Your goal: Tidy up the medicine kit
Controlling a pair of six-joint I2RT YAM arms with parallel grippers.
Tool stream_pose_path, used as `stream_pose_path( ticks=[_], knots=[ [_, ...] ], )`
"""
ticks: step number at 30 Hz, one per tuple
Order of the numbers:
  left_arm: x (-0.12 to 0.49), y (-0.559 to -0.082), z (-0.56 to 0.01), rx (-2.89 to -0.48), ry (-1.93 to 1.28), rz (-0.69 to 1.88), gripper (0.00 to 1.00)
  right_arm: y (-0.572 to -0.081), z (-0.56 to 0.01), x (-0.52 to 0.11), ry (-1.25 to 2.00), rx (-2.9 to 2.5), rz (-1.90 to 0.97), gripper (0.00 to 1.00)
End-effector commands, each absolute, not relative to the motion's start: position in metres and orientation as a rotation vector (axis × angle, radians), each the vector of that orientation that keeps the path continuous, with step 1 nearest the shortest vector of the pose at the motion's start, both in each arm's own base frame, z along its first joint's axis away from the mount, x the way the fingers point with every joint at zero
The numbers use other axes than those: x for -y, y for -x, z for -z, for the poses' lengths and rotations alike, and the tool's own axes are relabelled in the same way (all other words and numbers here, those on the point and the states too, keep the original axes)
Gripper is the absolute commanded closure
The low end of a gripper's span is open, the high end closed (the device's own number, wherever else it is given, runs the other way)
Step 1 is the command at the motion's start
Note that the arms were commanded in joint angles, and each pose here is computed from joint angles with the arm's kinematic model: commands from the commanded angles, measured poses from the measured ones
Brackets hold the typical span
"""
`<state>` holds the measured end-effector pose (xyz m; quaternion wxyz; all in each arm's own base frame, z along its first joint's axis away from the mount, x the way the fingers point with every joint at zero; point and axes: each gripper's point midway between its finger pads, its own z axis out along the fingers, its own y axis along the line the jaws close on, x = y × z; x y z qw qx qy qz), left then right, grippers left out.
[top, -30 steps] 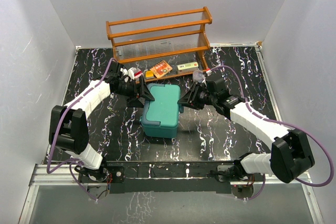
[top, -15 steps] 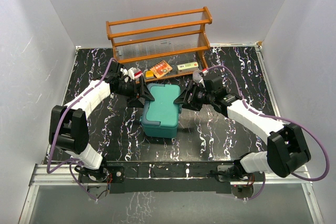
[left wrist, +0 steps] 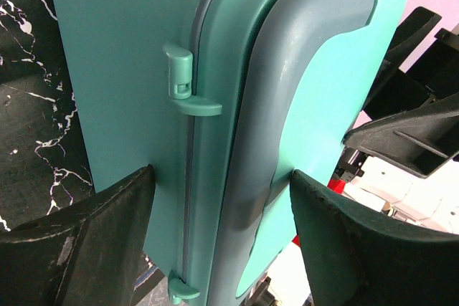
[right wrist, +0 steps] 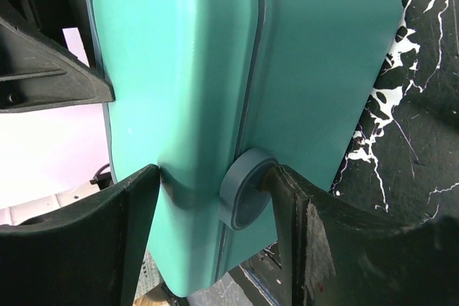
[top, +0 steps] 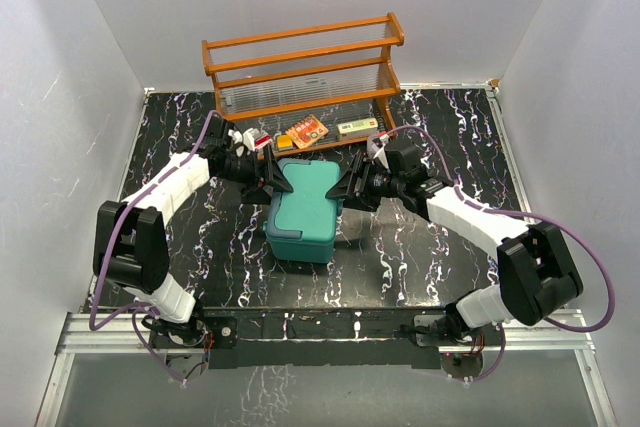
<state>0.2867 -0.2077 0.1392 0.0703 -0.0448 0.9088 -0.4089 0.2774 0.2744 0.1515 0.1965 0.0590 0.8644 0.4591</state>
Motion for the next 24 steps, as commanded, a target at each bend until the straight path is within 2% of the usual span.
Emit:
stream_pose_path(
  ticks=[1,12,17,21,24],
  knots=[
    [0.215,-0.288,-0.142,-2.72,0.132,1.257,0.29,-0.281,-0.185,-0.299,-0.022,-2.264,-1.457,0.39],
    [0.196,-0.316,-0.144,-2.643,0.18,1.009,0.31,-0.315,-0.19,-0.307,-0.105,-2.229,-1.395,0.45],
    [0.21,-0.333,-0.16,-2.532,0.054,1.109,0.3,-0.313,-0.19,-0.303,-0.19,-2.251,-1.384,0.44],
    [0.224,-0.341,-0.163,-2.519,-0.022,1.22,0.32,-0.302,-0.196,-0.308,-0.259,-2.211,-1.479,0.43],
    [0.224,-0.347,-0.157,-2.529,-0.053,1.199,0.32,-0.296,-0.197,-0.311,-0.308,-2.204,-1.471,0.42]
  ],
)
